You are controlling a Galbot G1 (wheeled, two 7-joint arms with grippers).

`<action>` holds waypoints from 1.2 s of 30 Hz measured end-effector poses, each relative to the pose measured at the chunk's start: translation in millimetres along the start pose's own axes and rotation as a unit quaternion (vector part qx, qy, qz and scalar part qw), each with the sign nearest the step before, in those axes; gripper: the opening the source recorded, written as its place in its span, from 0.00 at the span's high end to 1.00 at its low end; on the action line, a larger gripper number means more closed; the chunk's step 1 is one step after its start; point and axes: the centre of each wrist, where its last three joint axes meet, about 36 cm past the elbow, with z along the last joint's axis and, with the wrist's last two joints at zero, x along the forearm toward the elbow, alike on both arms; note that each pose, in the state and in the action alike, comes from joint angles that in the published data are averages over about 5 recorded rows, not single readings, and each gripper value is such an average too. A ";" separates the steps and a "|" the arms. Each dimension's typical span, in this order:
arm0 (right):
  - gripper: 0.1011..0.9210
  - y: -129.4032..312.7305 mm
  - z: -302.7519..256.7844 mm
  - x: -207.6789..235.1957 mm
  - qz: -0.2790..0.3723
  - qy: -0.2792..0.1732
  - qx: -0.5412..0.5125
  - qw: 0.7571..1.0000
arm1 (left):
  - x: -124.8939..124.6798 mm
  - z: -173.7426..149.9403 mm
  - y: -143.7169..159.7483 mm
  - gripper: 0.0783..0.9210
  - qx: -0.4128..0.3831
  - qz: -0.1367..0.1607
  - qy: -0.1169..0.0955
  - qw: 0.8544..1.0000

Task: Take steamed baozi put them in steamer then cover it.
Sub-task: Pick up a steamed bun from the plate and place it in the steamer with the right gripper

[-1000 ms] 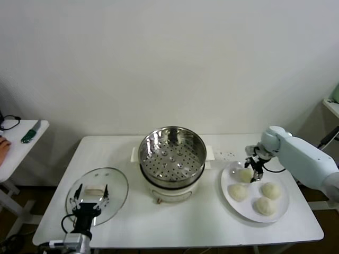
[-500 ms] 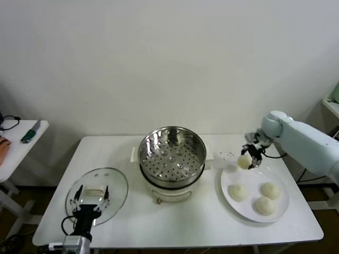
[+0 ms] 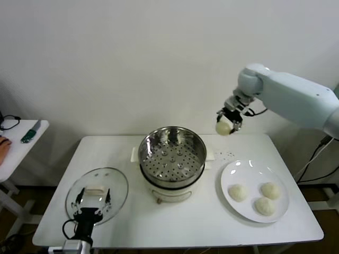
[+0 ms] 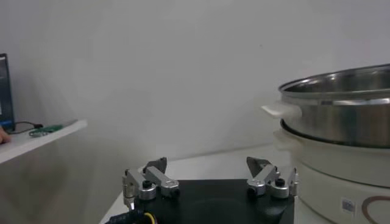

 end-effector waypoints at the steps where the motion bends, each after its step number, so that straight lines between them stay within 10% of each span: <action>1: 0.24 -10.3 -7.3 0.9 0.001 0.003 0.021 1.000 | 0.8 0.2 0.1 0.12 0.001 0.000 0.001 1.000; 14: 0.24 -98.8 -92.6 -34.9 -0.004 0.021 0.222 0.975 | 4.6 -1.8 3.1 0.12 0.005 0.006 0.004 1.000; 36: 0.23 -114.4 -141.7 -121.9 -0.039 0.017 0.293 0.955 | -2.4 -6.9 -0.1 0.12 0.000 0.018 0.000 1.000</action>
